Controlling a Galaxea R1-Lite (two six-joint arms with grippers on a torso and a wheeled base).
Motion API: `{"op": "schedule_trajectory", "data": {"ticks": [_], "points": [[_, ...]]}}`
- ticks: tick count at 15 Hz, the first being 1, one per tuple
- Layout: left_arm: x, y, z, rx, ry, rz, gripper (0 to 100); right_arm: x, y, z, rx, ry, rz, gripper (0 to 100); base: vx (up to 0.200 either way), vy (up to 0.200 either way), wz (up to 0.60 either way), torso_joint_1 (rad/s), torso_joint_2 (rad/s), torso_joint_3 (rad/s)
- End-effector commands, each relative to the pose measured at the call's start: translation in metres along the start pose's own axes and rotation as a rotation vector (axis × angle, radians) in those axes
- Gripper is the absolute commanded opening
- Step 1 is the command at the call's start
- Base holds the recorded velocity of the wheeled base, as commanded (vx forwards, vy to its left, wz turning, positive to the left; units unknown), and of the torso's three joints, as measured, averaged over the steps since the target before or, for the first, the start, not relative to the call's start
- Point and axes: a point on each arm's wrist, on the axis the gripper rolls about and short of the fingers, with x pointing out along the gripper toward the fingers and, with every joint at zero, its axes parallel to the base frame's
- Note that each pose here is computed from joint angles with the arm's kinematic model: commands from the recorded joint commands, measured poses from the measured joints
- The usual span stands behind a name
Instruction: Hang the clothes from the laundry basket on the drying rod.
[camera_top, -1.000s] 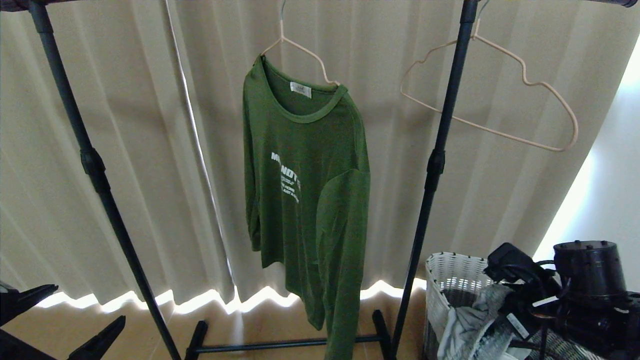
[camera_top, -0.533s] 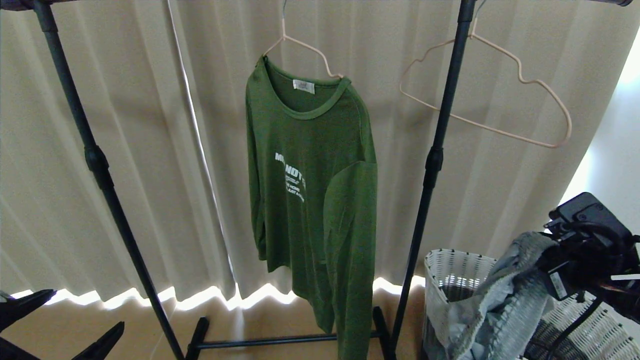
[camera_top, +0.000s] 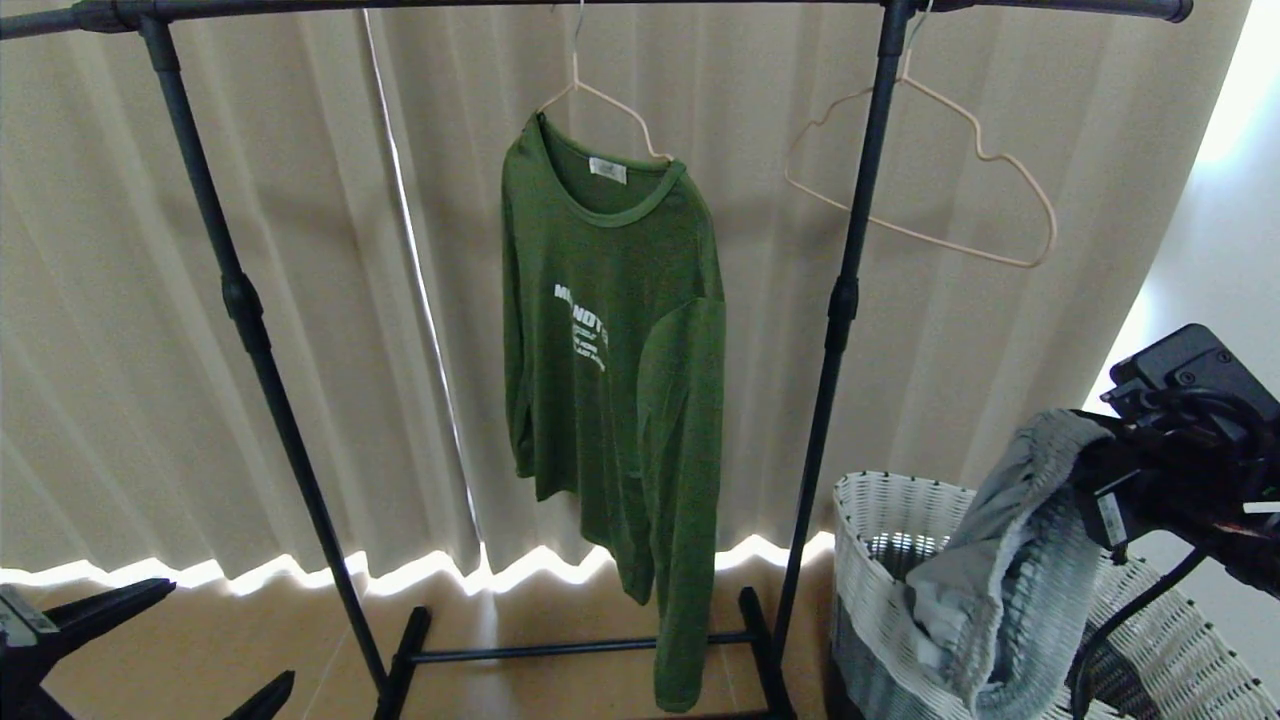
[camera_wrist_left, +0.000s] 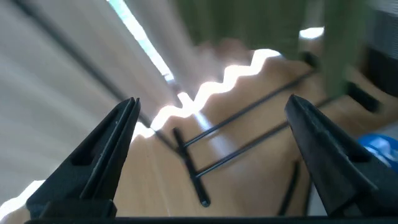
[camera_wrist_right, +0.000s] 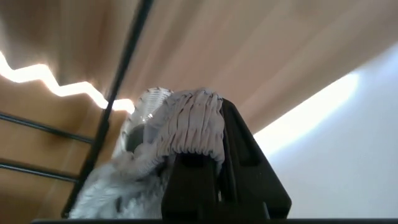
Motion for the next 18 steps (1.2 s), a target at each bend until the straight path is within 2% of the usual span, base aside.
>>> {"op": "schedule_trajectory", "data": {"ticks": [1, 3, 5, 6, 8, 10, 11, 12, 13, 14, 17, 18], "points": [[0.007, -0.005, 0.008, 0.036, -0.011, -0.078, 100, 0.002, 0.012, 0.012, -0.011, -0.044, 0.058, 0, 0.0, 0.0, 0.0, 0.0, 0.0, 0.0], [0.015, -0.009, 0.017, 0.074, -0.014, -0.15, 100, 0.0, 0.023, 0.025, -0.02, -0.104, 0.13, 0, 0.0, 0.0, 0.0, 0.0, 0.0, 0.0], [0.032, -0.022, 0.041, 0.093, -0.029, -0.276, 100, -0.003, 0.035, 0.049, -0.02, -0.197, 0.197, 0, 0.0, 0.0, 0.0, 0.0, 0.0, 0.0], [0.041, -0.03, 0.053, 0.069, -0.035, -0.328, 100, -0.004, 0.041, 0.063, -0.015, -0.242, 0.225, 0, 0.0, 0.0, 0.0, 0.0, 0.0, 0.0], [0.059, -0.049, 0.078, -0.017, -0.059, -0.414, 100, -0.004, 0.051, 0.084, 0.023, -0.305, 0.273, 0, 0.0, 0.0, 0.0, 0.0, 0.0, 0.0], [0.08, -0.069, 0.097, -0.098, -0.054, -0.473, 100, -0.011, 0.059, 0.101, 0.108, -0.36, 0.334, 0, 0.0, 0.0, 0.0, 0.0, 0.0, 0.0], [0.084, -0.074, 0.1, -0.112, -0.047, -0.482, 100, -0.012, 0.059, 0.104, 0.122, -0.37, 0.347, 0, 0.0, 0.0, 0.0, 0.0, 0.0, 0.0], [0.1, -0.092, 0.106, -0.155, -0.028, -0.512, 100, -0.014, 0.059, 0.109, 0.139, -0.399, 0.381, 0, 0.0, 0.0, 0.0, 0.0, 0.0, 0.0], [0.106, -0.099, 0.108, -0.168, -0.022, -0.517, 100, -0.015, 0.058, 0.11, 0.14, -0.409, 0.392, 0, 0.0, 0.0, 0.0, 0.0, 0.0, 0.0], [0.122, -0.117, 0.113, -0.189, -0.016, -0.521, 100, -0.017, 0.058, 0.112, 0.14, -0.433, 0.426, 0, 0.0, 0.0, 0.0, 0.0, 0.0, 0.0], [0.144, -0.151, 0.123, -0.229, -0.033, -0.541, 100, -0.023, 0.059, 0.116, 0.141, -0.478, 0.487, 0, 0.0, 0.0, 0.0, 0.0, 0.0, 0.0], [0.146, -0.156, 0.125, -0.236, -0.033, -0.55, 100, -0.023, 0.06, 0.117, 0.149, -0.49, 0.495, 0, 0.0, 0.0, 0.0, 0.0, 0.0, 0.0]]}}
